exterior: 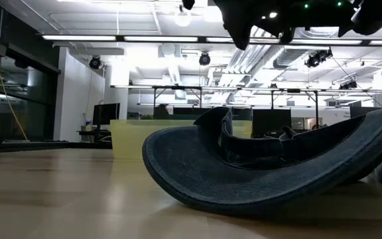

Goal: Pick & Place hat
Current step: Put the gray cap into the blue bin

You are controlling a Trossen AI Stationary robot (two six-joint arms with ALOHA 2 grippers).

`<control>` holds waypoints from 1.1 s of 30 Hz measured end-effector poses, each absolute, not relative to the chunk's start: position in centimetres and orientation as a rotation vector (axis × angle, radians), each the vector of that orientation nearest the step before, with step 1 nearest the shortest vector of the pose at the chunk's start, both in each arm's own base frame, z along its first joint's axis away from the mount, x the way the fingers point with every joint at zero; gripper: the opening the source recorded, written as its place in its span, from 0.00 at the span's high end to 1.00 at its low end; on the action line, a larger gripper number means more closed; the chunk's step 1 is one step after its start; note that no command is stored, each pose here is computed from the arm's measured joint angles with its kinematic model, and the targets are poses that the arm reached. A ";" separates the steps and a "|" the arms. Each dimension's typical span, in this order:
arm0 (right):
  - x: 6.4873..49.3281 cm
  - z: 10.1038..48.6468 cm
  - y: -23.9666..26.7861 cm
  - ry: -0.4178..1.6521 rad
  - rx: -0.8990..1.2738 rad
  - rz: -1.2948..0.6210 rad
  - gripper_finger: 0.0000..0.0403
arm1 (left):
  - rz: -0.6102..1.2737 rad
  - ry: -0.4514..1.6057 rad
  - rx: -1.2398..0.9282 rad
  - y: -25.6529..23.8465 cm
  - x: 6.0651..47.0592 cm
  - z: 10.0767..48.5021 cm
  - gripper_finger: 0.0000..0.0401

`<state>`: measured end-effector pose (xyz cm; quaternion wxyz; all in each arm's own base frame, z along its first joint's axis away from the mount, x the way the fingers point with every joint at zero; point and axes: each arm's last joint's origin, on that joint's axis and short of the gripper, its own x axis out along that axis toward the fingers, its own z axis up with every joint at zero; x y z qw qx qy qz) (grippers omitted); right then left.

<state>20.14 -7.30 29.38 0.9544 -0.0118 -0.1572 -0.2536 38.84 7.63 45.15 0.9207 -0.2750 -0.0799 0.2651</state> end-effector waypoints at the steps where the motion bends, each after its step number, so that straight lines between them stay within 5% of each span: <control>1: 20.1 29.4 -7.3 -0.325 -0.025 -0.516 0.28 | 0.537 -0.162 -0.566 7.6 38.9 45.1 1.00; 10: 20.0 30.1 -7.3 -0.380 0.026 -0.532 0.34 | 0.499 -0.148 -0.575 7.4 38.9 45.1 1.00; 33: 20.2 29.1 -7.6 -0.265 0.072 -0.600 0.74 | 0.592 0.132 -0.561 7.4 38.5 42.4 1.00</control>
